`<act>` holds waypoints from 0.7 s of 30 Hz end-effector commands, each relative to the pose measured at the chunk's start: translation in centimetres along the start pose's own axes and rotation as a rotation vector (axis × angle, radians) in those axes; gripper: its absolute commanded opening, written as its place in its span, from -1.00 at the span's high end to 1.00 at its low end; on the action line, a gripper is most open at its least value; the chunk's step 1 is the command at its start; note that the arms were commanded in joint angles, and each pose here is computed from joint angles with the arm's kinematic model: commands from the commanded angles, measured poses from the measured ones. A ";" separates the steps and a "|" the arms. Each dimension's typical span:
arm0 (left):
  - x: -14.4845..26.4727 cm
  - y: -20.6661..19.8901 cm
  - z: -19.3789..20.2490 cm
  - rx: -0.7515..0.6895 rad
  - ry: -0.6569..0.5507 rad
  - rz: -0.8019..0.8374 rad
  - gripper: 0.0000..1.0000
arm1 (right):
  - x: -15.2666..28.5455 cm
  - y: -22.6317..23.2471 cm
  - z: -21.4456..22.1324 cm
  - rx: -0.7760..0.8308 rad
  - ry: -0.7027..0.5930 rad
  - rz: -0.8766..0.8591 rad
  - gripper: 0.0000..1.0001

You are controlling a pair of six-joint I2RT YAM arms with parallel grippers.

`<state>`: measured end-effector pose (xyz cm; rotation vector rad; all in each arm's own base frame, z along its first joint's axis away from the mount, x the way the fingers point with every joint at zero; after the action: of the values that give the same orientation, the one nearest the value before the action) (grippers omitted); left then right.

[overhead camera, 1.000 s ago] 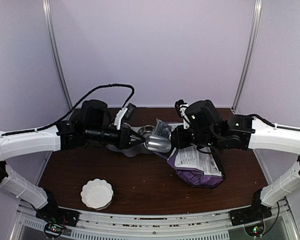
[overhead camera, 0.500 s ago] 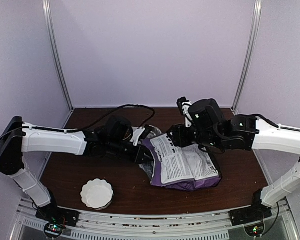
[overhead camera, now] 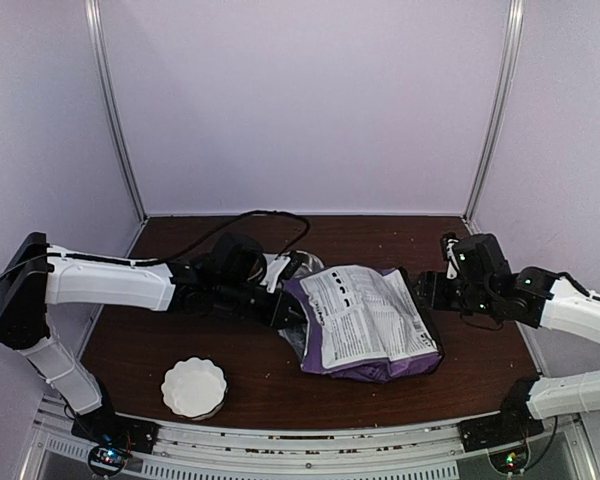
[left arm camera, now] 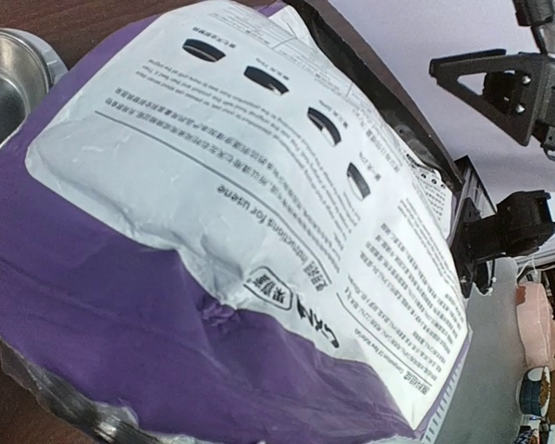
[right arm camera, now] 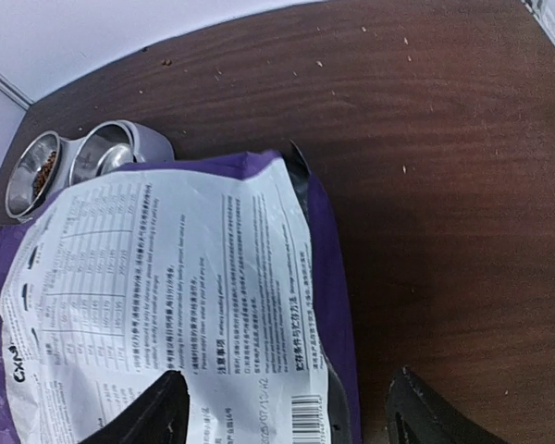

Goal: Serve the pet food

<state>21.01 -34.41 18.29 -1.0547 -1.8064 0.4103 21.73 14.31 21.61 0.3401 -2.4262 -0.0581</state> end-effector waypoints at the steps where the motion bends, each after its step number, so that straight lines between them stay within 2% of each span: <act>1: -0.2 -0.3 -0.7 -0.011 -0.051 0.029 1.00 | -0.7 -0.8 1.3 -0.092 0.028 -0.082 -0.43; 10: -0.5 0.6 0.0 0.000 -0.045 -0.002 1.00 | -3.3 -1.8 5.0 -0.119 0.142 -0.074 -0.09; 17: -2.2 2.0 0.7 0.006 -0.048 -0.002 1.00 | -5.1 -0.6 7.6 -0.140 0.272 -0.185 0.47; 21: -3.9 2.3 0.5 0.005 -0.054 0.007 1.00 | -5.4 0.4 8.4 -0.136 0.310 -0.230 0.67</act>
<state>21.47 -34.61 14.45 -1.0021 -1.8104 0.4083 21.11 14.59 12.71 0.4396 -2.1280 -0.2188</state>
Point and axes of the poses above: each gripper's point midway between its finger pads, its own x axis back along the fingers, its own y axis along the line the jaws close on, z = x × y, the point moved 7 cm from there along x, back along the fingers, and after that the axes turned 12 degrees about x, right-handed, at the moved point
